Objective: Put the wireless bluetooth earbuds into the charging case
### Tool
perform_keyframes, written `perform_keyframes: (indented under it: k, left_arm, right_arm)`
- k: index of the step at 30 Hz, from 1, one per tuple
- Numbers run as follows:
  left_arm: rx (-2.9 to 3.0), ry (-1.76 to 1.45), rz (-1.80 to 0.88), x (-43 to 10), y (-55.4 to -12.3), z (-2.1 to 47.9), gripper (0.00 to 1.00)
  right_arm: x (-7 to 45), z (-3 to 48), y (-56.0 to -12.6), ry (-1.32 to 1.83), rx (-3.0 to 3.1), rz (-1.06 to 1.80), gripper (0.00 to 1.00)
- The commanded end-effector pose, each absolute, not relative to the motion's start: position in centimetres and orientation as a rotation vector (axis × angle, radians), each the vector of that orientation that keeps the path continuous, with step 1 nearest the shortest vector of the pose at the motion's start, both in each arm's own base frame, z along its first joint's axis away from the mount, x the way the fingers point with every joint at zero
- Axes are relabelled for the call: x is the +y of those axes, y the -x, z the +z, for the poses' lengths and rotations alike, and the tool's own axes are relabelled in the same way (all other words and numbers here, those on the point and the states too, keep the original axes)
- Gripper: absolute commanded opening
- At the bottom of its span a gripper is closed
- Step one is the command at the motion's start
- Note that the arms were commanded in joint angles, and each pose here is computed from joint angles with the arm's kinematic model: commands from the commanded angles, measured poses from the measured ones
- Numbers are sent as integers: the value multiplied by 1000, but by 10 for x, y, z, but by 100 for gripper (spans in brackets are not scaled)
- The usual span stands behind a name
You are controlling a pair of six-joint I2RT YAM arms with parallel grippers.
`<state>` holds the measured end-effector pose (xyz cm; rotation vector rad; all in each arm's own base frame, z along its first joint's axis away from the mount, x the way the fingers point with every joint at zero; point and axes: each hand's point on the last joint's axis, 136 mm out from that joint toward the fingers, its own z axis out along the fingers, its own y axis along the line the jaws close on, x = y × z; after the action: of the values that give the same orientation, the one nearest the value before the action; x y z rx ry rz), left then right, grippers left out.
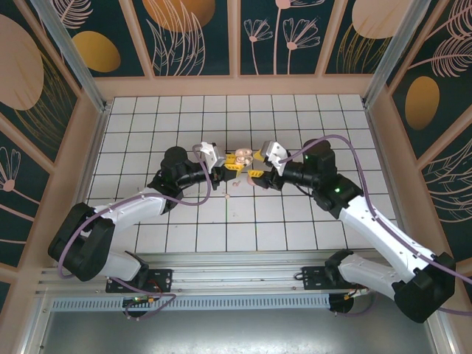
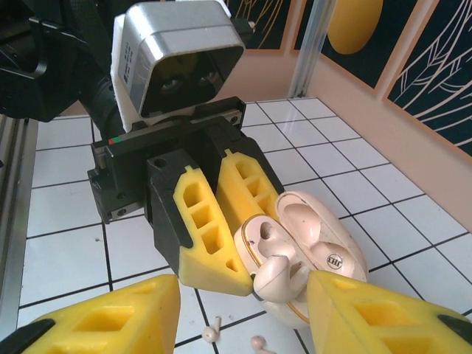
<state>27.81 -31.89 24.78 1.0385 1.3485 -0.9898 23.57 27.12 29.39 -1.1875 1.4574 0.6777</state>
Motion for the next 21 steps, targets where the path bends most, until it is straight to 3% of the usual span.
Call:
perform_keyframes:
  k: [1,21]
  left_arm:
    - [1273,-1044,-970,-320,-277,271,14]
    - [1262,-1040,-972,-319,-276,276,14]
  right_arm:
    - [277,300,-236,1201,1398,666,49]
    - [280,290,-245,1188,1406,648,46]
